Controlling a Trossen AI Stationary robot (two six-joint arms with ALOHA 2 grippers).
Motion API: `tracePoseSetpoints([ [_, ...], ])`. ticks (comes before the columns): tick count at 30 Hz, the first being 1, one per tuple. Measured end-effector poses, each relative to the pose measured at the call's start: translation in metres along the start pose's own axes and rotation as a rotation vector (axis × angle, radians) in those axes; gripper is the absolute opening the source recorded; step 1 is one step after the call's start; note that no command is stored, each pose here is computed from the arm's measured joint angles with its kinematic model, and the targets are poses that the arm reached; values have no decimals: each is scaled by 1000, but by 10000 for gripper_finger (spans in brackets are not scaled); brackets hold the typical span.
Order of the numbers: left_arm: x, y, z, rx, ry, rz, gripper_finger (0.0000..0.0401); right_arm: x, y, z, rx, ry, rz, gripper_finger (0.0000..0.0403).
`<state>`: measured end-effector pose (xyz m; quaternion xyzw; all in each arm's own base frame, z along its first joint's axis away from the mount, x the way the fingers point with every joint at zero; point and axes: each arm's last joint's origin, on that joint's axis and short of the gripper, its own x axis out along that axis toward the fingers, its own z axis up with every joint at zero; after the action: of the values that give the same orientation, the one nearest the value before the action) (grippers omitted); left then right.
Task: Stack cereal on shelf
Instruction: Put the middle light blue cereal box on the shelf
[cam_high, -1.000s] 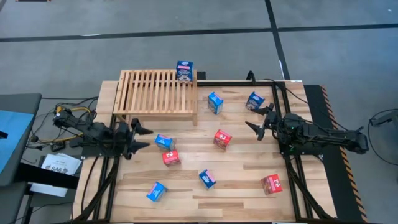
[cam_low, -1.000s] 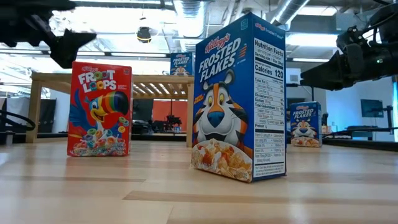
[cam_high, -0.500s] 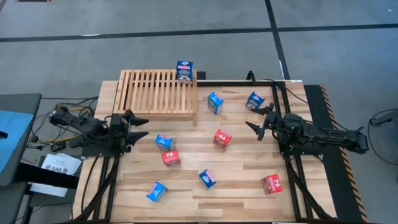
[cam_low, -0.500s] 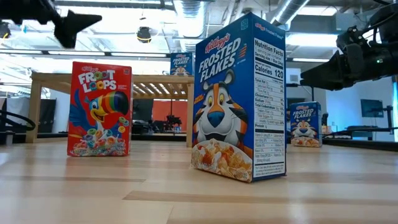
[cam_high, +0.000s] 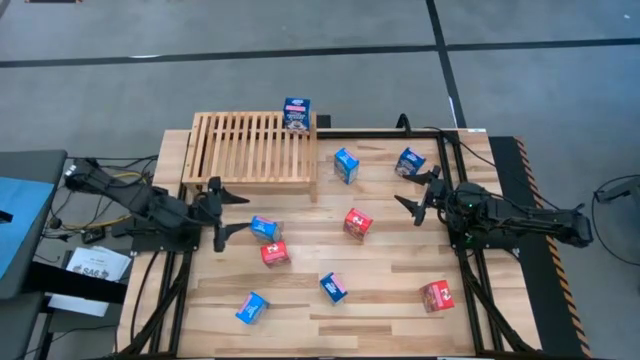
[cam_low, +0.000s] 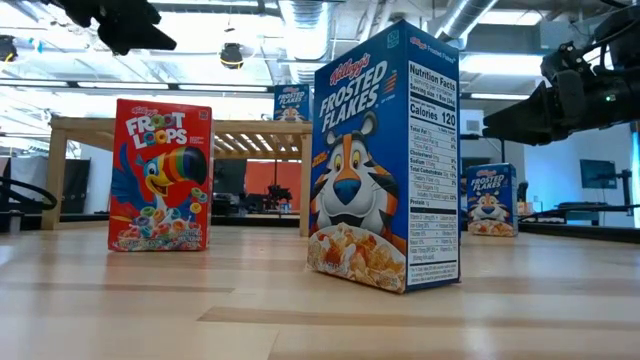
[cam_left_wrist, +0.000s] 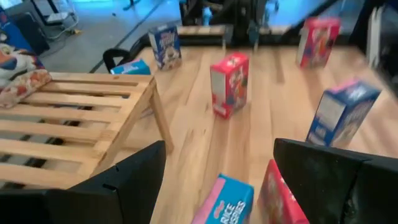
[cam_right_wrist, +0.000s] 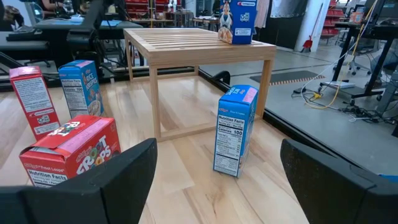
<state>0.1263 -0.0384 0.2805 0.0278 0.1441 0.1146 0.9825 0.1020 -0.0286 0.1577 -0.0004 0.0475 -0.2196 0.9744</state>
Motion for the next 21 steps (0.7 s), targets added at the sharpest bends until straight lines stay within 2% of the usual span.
tracePoseSetpoints([
  [10, 20, -15, -7, 142, 187, -1, 289, 0, 0, 0, 0, 0, 0, 364],
  [21, 42, -9, -15, 117, 300, 19, 289, 0, 0, 0, 0, 0, 0, 364],
])
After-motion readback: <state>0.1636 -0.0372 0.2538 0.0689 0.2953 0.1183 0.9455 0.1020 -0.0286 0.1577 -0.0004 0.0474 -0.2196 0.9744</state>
